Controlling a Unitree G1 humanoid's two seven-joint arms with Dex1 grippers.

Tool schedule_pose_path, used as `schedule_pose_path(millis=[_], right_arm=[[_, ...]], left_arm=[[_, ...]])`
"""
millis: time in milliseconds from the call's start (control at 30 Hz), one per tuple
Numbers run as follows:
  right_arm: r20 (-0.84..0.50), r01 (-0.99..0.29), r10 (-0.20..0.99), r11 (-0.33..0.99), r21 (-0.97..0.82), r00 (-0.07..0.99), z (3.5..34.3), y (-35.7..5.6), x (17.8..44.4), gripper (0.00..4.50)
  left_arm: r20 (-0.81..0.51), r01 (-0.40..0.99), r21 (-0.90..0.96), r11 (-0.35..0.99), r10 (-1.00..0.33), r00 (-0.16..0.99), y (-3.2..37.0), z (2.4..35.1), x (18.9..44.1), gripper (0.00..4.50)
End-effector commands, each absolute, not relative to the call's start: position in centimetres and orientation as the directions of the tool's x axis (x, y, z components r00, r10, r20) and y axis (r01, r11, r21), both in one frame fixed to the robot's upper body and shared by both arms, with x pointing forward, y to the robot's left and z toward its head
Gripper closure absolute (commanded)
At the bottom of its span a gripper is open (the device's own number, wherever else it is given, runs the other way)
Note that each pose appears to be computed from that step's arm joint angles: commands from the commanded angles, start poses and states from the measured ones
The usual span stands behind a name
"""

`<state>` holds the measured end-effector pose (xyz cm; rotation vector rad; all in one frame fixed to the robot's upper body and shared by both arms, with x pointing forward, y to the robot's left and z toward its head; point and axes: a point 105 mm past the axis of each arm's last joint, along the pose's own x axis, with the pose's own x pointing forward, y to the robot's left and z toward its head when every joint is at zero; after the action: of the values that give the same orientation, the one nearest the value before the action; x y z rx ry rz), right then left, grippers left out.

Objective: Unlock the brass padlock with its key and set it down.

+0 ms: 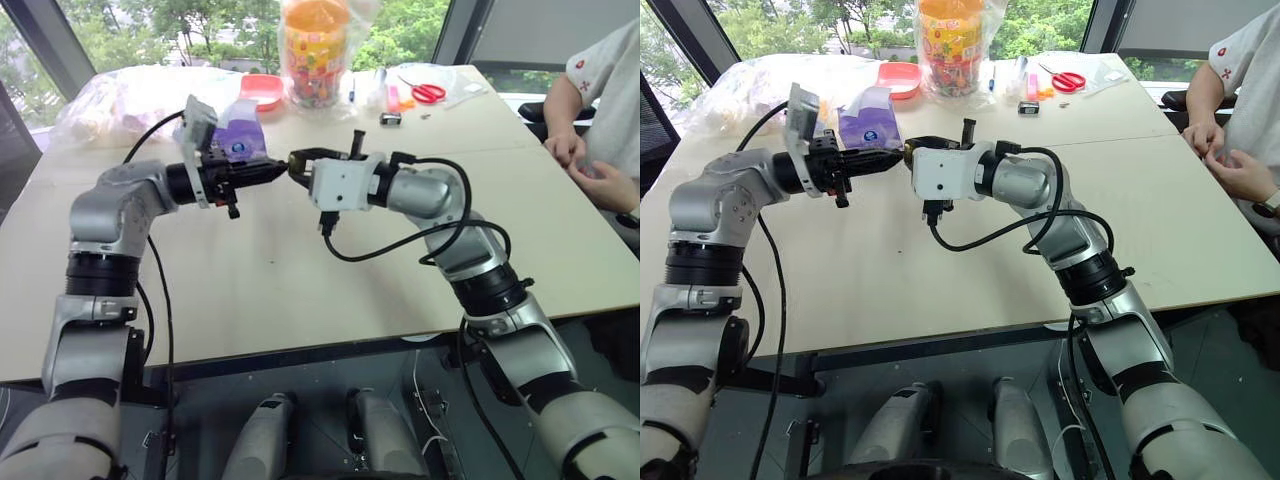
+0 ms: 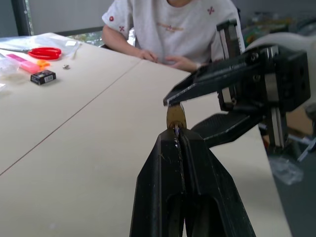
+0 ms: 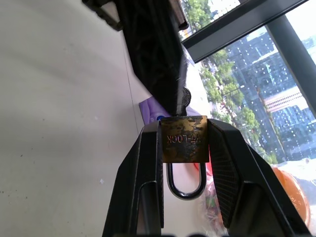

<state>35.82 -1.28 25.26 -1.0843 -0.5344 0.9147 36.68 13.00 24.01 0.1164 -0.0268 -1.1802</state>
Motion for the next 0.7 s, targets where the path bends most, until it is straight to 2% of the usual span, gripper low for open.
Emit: schedule_pose_path(millis=[33, 133, 200, 267, 367, 400, 500, 600, 700], right_arm=[[0.013, -0.319, 0.867, 0.197, -0.927, 0.499, 27.7, -0.7, 34.6, 3.77], [0.005, -0.328, 0.866, 0.195, -0.924, 0.5, 27.6, -0.7, 34.6, 3.77], [-0.001, -0.333, 0.867, 0.19, -0.924, 0.498, 27.6, -0.7, 34.5, 3.77], [-0.005, -0.335, 0.868, 0.186, -0.924, 0.497, 27.5, -0.7, 34.5, 3.77], [-0.01, -0.334, 0.865, 0.183, -0.925, 0.502, 27.3, -0.8, 34.6, 3.77], [-0.01, -0.333, 0.864, 0.183, -0.925, 0.504, 27.2, -0.8, 34.7, 3.77], [-0.009, -0.33, 0.861, 0.185, -0.926, 0.509, 27.3, -0.9, 34.8, 3.77], [-0.008, -0.324, 0.86, 0.183, -0.928, 0.511, 27.3, -1.0, 34.9, 3.77], [-0.006, -0.316, 0.86, 0.181, -0.931, 0.51, 27.4, -0.9, 34.9, 3.77]], left_arm=[[-0.073, 0.858, 0.358, 0.368, -0.905, 0.418, 12.7, 24.7, 36.9, 4.47], [-0.138, 0.772, 0.572, 0.276, -0.896, 0.422, 12.2, 24.1, 36.6, 4.47], [-0.109, 0.764, 0.583, 0.277, -0.905, 0.412, 11.9, 24.7, 36.6, 4.47], [-0.065, 0.8, 0.511, 0.314, -0.914, 0.401, 11.9, 25.4, 36.6, 4.47], [-0.089, 0.903, 0.322, 0.286, -0.94, 0.329, 12.7, 25.3, 35.4, 4.47], [-0.092, 0.912, 0.28, 0.302, -0.937, 0.338, 13.3, 25.3, 35.4, 4.47], [-0.071, 0.918, 0.183, 0.351, -0.927, 0.369, 14.5, 25.6, 35.7, 3.63], [-0.034, 0.908, 0.153, 0.39, -0.916, 0.4, 14.8, 26.3, 36.1, 2.29], [-0.005, 0.907, 0.132, 0.401, -0.914, 0.405, 14.7, 26.7, 36.2, 2.29]])
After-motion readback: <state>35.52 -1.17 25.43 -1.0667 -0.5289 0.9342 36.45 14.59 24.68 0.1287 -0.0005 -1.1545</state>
